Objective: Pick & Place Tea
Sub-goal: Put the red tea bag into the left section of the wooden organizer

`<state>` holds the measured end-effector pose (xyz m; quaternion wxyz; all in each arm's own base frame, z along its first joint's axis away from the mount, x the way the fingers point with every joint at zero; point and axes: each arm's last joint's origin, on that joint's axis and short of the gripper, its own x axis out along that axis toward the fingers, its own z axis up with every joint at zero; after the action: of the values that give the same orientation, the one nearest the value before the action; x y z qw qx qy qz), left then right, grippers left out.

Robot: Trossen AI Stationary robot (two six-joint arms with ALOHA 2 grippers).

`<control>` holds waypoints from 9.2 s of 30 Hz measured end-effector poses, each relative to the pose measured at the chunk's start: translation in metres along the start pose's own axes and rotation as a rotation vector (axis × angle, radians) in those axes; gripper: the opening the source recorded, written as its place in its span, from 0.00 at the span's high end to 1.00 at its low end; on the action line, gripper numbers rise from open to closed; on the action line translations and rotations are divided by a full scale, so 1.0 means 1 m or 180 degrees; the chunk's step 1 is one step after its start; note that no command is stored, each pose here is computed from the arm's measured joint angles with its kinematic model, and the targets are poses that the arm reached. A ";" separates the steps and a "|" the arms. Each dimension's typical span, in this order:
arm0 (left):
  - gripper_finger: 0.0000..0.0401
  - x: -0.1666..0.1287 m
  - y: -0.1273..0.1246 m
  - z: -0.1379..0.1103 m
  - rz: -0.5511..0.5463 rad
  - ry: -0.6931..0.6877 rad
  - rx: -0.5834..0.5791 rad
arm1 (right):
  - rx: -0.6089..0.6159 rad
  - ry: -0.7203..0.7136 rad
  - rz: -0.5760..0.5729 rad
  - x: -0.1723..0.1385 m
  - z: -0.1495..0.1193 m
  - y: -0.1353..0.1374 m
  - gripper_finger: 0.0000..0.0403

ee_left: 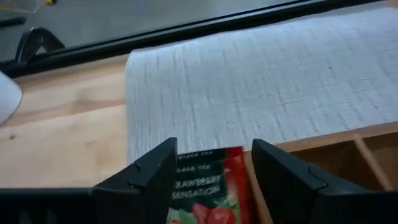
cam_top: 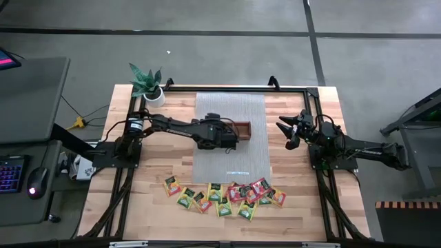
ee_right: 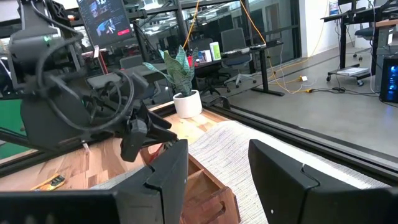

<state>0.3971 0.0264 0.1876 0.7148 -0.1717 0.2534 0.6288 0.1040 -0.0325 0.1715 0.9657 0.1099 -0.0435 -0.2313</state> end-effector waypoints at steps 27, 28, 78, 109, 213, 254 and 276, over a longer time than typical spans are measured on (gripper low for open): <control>0.49 -0.083 -0.016 0.078 -0.2174 0.0038 0.1296 | 0.0000 0.0002 -0.0001 0.000 0.000 0.000 0.59; 0.49 -0.086 -0.017 0.078 -0.2321 0.0024 0.1384 | 0.0001 0.0002 -0.0001 0.000 0.000 0.000 0.59; 0.49 -0.084 0.235 -0.010 -0.4191 -0.0497 -0.0707 | 0.0628 -0.0073 0.0159 0.000 0.003 0.002 0.59; 0.49 -0.082 0.236 -0.018 -0.4350 -0.0276 -0.0307 | 0.1794 -0.0025 0.0888 -0.003 0.052 0.019 0.59; 0.49 -0.080 0.236 -0.021 -0.4290 -0.0223 -0.0171 | 0.2467 0.3240 -0.0127 0.073 -0.096 0.189 0.59; 0.49 -0.080 0.236 -0.021 -0.4388 -0.0175 -0.0104 | 0.2409 0.3338 -0.0463 0.080 -0.087 0.201 0.59; 0.49 -0.081 0.235 -0.022 -0.4447 -0.0139 -0.0075 | 0.2463 0.3490 -0.0302 0.101 -0.121 0.224 0.76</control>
<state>0.1552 -0.0162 0.2338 0.9547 -0.2896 0.0624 0.0280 0.3081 0.1397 0.1091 0.7279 0.5514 0.3782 -0.1519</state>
